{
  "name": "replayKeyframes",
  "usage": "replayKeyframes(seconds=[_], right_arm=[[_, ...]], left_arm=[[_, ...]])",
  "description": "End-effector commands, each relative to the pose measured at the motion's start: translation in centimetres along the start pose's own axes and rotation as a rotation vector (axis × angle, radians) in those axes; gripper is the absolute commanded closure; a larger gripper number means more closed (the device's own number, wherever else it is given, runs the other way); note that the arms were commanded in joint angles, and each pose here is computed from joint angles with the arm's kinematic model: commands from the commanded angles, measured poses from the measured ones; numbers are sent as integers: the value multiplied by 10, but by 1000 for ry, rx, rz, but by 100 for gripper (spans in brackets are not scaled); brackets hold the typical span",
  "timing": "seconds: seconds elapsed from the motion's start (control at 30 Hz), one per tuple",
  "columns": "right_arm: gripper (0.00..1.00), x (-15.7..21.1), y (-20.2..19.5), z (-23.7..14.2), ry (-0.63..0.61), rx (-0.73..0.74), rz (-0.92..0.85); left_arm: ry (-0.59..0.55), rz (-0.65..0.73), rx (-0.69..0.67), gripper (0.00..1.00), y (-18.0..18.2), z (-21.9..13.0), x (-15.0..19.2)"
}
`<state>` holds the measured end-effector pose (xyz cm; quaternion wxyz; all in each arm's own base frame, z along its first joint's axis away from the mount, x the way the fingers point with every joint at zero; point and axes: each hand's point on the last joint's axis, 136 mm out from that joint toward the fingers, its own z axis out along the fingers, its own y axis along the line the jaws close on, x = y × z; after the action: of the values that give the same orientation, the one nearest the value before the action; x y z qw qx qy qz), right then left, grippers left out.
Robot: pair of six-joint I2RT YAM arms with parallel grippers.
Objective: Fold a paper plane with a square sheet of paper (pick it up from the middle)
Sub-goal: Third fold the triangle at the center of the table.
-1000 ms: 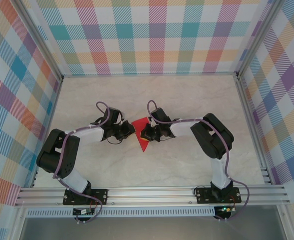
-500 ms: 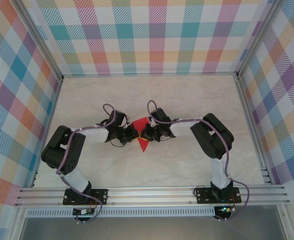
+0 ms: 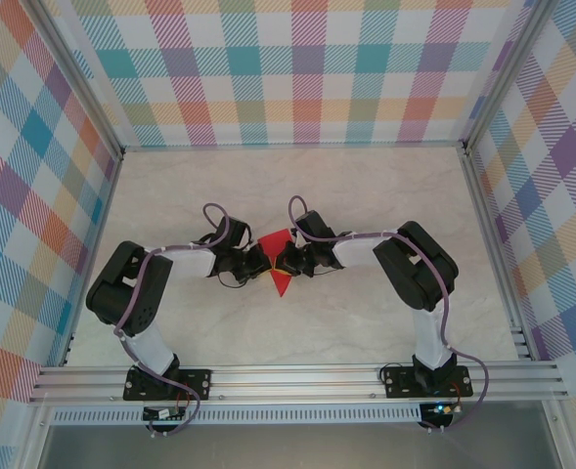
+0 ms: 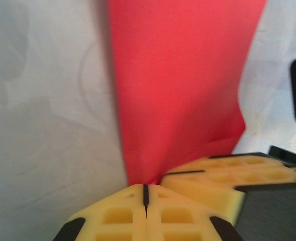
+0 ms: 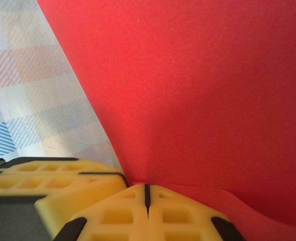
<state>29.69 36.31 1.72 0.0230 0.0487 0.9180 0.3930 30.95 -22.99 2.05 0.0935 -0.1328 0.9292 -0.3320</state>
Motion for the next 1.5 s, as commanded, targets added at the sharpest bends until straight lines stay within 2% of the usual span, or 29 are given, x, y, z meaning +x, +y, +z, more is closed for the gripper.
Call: replayKeyframes(seconds=[0.0,0.57,0.83,1.23,1.47], right_arm=[[100,13,-41,6,25,128,54],[100,14,-42,7,28,129,57],[100,14,-41,7,30,125,62],[100,13,-35,4,24,112,58],[100,8,1,-10,15,9,-6]], left_arm=[[-34,2,-58,100,9,2,-4],[-54,14,52,100,-21,-12,-9],[-19,-18,28,100,-6,3,-3],[-10,-17,-40,100,10,8,0],[8,-12,-88,100,24,11,6]])
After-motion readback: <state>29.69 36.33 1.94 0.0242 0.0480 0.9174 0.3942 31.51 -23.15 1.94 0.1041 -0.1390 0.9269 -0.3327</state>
